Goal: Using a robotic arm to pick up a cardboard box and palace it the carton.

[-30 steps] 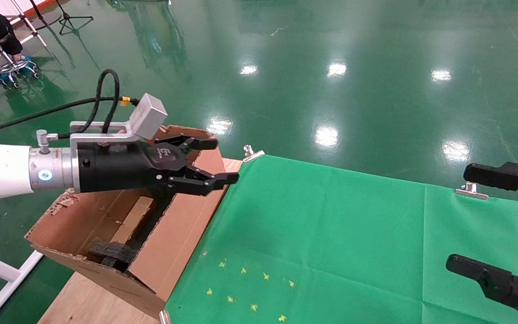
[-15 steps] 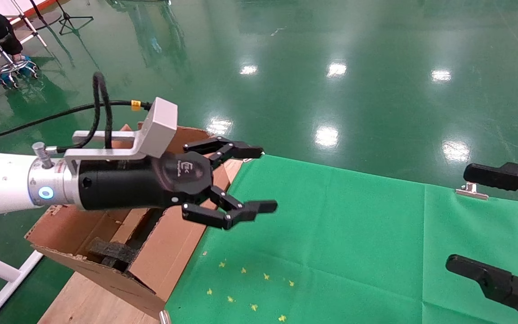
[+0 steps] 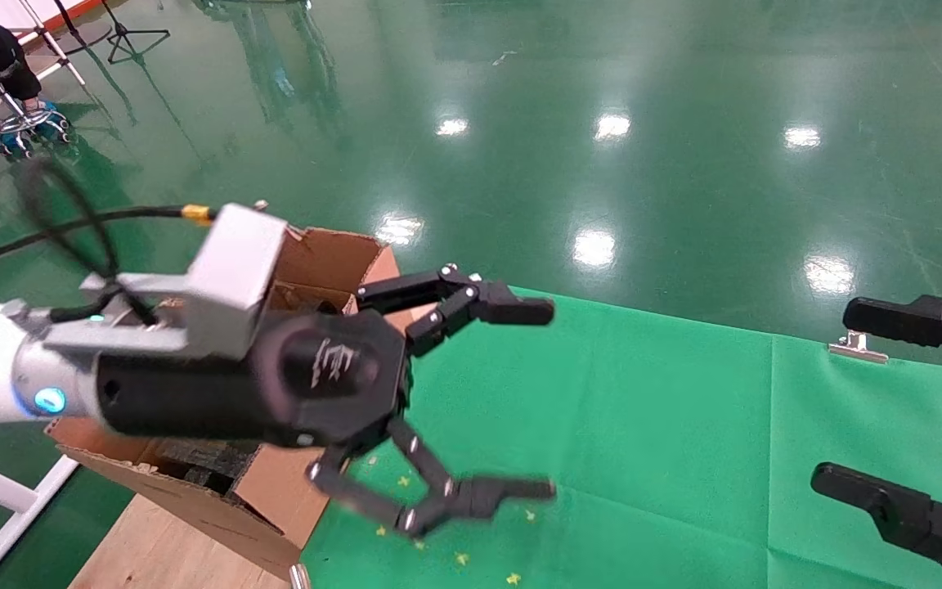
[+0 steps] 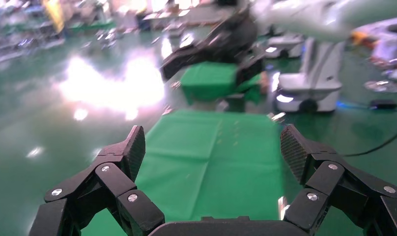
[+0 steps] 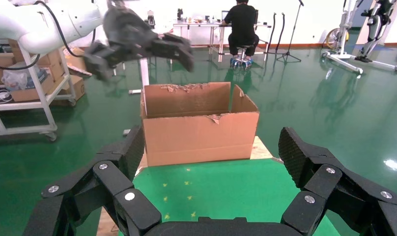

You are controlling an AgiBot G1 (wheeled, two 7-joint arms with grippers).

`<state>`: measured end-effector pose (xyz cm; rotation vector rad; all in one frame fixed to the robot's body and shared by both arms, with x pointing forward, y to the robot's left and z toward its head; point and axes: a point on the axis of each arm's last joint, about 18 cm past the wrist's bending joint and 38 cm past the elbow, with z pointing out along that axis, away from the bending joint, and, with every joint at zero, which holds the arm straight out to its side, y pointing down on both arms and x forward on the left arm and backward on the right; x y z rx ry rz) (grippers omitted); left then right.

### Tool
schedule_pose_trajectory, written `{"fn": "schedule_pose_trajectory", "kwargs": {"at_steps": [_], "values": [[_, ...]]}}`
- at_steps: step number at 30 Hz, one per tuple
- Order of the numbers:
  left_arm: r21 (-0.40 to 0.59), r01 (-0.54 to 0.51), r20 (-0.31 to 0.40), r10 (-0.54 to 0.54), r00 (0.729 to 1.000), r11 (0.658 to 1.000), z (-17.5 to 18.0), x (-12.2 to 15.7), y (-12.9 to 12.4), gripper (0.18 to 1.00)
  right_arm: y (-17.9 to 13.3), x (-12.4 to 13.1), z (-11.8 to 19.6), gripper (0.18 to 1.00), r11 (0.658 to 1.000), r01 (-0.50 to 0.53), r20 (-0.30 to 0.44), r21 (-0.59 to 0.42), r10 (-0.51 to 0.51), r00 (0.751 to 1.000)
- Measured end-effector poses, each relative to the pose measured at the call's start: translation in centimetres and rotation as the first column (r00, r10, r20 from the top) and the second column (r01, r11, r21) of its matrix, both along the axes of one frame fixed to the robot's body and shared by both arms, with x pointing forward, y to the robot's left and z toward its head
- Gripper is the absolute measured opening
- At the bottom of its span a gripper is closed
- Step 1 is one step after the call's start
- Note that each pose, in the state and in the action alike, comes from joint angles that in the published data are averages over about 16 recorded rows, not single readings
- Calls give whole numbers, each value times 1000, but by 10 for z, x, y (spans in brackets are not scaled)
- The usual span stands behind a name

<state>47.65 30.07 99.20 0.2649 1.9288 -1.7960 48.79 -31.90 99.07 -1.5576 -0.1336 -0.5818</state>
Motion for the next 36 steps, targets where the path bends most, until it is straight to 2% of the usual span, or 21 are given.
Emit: {"fn": "schedule_pose_trajectory", "kwargs": {"at_steps": [9, 36], "values": [[-7, 43, 19, -42, 999, 999, 0, -8, -4, 1001, 0, 0, 0, 1001, 1000, 0, 0, 0, 0, 1000], [-1, 6, 5, -6, 1000, 1000, 0, -1, -1, 1001, 0, 0, 0, 1001, 1000, 0, 0, 0, 0, 1000]]}}
